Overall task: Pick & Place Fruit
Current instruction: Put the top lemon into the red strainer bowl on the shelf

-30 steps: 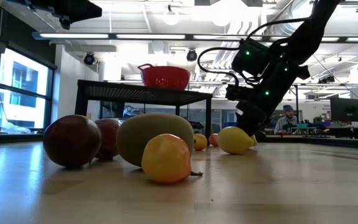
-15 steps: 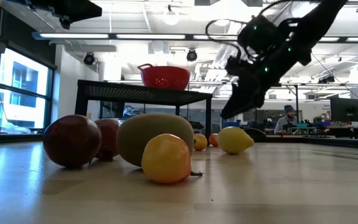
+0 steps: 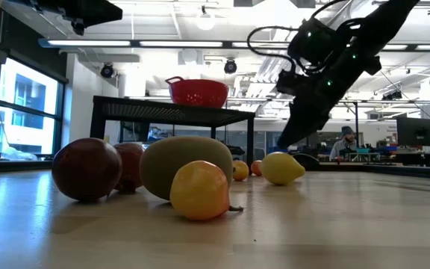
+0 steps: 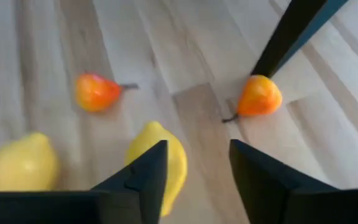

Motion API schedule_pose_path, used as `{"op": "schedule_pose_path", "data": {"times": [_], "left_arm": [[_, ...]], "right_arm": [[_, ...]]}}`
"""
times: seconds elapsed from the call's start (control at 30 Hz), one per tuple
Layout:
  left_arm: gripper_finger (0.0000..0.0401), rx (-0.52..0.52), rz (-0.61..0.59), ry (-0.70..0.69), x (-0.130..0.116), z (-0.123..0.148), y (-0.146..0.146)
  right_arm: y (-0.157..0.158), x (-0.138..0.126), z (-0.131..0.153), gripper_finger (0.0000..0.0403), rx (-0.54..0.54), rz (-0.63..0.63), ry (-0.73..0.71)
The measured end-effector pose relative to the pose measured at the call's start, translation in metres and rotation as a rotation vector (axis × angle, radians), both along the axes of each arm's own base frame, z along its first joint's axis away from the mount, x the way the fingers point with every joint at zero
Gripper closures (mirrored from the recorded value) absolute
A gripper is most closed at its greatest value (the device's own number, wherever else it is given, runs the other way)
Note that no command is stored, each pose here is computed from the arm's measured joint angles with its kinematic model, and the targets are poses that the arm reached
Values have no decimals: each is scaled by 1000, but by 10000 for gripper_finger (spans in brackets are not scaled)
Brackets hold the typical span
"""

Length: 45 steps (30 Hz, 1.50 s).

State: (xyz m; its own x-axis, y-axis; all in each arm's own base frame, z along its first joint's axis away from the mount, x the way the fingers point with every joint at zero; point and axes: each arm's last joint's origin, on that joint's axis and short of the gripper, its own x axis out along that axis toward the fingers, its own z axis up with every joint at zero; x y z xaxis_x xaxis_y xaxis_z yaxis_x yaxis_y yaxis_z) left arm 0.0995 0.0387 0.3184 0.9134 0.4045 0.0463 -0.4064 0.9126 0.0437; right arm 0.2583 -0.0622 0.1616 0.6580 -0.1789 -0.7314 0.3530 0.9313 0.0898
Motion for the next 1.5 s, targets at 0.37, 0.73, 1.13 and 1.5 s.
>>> {"op": "schedule_pose_path", "data": {"times": [0.37,0.73,1.13,1.5], "left_arm": [[324,0,0,0,0,0,0],[324,-1,0,1,0,0,0],[324,-1,0,1,0,0,0],[324,-1,0,1,0,0,0]], "right_arm": [[19,5,-8,159,91,19,22],[23,9,-18,160,90,108,49],[25,6,-20,160,93,116,93],[24,7,-20,160,92,81,81]]}}
